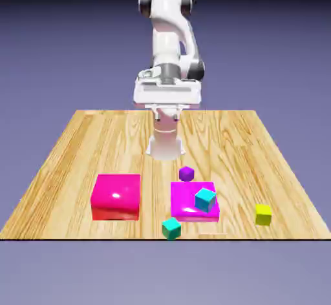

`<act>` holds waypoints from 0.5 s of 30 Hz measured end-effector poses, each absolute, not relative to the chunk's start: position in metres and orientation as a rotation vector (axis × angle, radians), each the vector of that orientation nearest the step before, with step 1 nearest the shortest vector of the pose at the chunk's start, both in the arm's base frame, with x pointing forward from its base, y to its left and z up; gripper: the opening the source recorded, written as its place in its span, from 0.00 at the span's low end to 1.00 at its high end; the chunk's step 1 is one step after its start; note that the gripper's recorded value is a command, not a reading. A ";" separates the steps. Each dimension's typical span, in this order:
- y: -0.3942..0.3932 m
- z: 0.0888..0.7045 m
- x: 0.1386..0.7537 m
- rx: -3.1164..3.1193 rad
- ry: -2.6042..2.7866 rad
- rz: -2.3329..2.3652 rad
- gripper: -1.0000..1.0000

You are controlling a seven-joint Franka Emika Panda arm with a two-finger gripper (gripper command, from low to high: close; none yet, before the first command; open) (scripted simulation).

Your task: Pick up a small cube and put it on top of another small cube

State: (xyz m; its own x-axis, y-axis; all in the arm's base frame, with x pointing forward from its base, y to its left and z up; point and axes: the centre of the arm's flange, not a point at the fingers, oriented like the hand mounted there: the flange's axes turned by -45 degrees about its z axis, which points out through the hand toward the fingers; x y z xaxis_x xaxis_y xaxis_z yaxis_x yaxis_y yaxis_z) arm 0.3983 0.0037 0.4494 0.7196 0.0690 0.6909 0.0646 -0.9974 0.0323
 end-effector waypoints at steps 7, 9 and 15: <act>0.001 0.387 0.446 3.022 0.312 0.901 0.50; 0.001 0.367 0.457 3.045 0.373 0.824 0.50; 0.003 0.300 0.484 3.084 0.565 0.603 0.50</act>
State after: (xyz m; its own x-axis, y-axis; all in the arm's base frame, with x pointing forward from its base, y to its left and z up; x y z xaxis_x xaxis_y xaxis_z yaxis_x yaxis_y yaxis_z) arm 0.4842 0.0028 0.2998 0.8662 0.3321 0.3735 0.3513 -0.9361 0.0176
